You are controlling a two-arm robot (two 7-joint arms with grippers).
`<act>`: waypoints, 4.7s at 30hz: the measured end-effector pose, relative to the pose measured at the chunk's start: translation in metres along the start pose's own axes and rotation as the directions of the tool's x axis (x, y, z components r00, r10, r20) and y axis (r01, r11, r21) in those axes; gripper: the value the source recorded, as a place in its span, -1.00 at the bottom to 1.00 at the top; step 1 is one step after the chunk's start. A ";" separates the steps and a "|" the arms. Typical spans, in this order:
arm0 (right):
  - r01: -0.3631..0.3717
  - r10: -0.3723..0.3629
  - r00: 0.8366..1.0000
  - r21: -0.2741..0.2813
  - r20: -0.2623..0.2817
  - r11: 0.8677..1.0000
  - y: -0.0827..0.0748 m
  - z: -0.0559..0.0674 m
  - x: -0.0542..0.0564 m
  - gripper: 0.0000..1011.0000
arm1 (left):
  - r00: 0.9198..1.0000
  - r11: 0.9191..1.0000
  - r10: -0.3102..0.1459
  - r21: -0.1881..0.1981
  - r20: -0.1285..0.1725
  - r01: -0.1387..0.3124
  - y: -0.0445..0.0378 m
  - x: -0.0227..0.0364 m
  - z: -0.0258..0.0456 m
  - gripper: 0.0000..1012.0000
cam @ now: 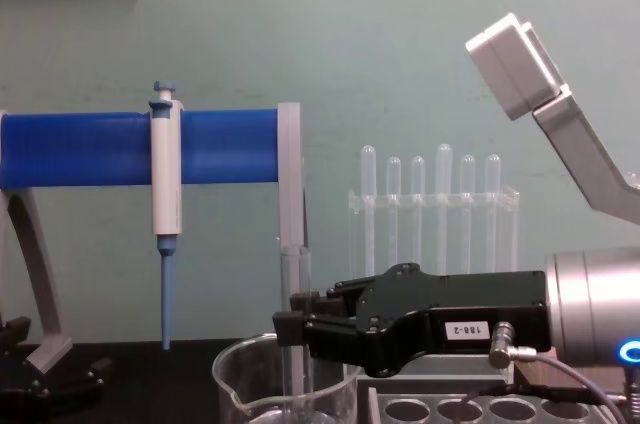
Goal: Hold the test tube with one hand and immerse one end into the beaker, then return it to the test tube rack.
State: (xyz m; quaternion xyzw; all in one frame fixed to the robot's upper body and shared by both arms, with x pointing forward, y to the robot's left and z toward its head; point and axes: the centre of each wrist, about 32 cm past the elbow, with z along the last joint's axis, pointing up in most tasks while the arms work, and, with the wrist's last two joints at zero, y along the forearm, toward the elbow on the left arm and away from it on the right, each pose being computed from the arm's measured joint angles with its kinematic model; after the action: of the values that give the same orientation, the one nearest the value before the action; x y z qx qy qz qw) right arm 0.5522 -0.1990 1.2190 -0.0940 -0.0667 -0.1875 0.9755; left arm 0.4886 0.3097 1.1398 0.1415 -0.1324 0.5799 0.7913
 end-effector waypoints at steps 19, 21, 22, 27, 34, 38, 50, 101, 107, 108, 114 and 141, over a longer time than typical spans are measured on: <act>0.001 -0.001 1.000 0.001 -0.001 1.000 0.000 0.001 0.000 -0.52 | 1.000 1.000 0.000 0.000 0.000 0.000 0.0000 0.0000 0.0000 0.98; 0.001 -0.001 1.000 0.001 -0.001 1.000 0.000 0.001 0.000 -0.52 | 1.000 1.000 0.000 0.000 0.000 0.000 0.0000 0.0000 0.0000 0.98; 0.001 -0.001 1.000 0.002 -0.001 1.000 0.000 0.001 0.000 -0.52 | 1.000 1.000 0.000 0.000 0.000 0.000 0.0000 0.0000 0.0000 0.98; 0.001 -0.001 1.000 0.002 -0.001 1.000 -0.001 0.001 0.001 -0.52 | 1.000 1.000 0.000 0.000 0.000 0.000 0.0000 0.0000 0.0000 0.98; 0.002 -0.002 1.000 0.002 -0.001 1.000 -0.001 0.001 0.001 -0.52 | 1.000 1.000 0.000 0.000 0.000 0.000 0.0000 0.0000 0.0000 0.98; 0.002 -0.002 1.000 0.003 -0.001 1.000 -0.001 0.001 0.001 -0.52 | 1.000 1.000 0.000 0.000 0.000 0.000 0.0000 0.0000 0.0000 0.98; 0.002 -0.002 1.000 0.003 -0.001 1.000 -0.001 0.001 0.001 -0.52 | 1.000 1.000 0.000 0.000 0.000 0.000 0.0000 0.0000 0.0000 0.98; 0.002 -0.002 1.000 0.003 -0.001 1.000 -0.001 0.001 0.001 -0.52 | 1.000 1.000 0.000 0.000 0.000 0.000 0.0000 0.0000 0.0000 0.98; 0.002 -0.002 1.000 0.003 -0.001 1.000 -0.001 0.001 0.001 -0.52 | 1.000 1.000 0.000 0.000 0.000 0.000 0.0000 0.0000 0.0000 0.98; 0.002 -0.002 1.000 0.003 -0.001 1.000 -0.001 0.001 0.001 -0.52 | 1.000 1.000 0.000 0.000 0.000 0.000 0.0000 0.0000 0.0000 0.98; 0.002 -0.002 1.000 0.003 -0.001 1.000 -0.001 0.001 0.001 -0.52 | 1.000 1.000 0.000 0.000 0.000 0.000 0.0000 0.0000 0.0000 0.98; 0.002 -0.002 1.000 0.003 -0.001 1.000 -0.001 0.001 0.001 -0.52 | 1.000 1.000 0.000 0.000 0.000 0.000 0.0000 0.0000 0.0000 0.98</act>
State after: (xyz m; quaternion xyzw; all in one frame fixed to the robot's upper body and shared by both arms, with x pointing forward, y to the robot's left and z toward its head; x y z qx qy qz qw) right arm 0.5526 -0.1995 1.2204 -0.0925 -0.0664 -0.1883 0.9755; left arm 0.4886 0.3097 1.1398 0.1415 -0.1324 0.5799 0.7913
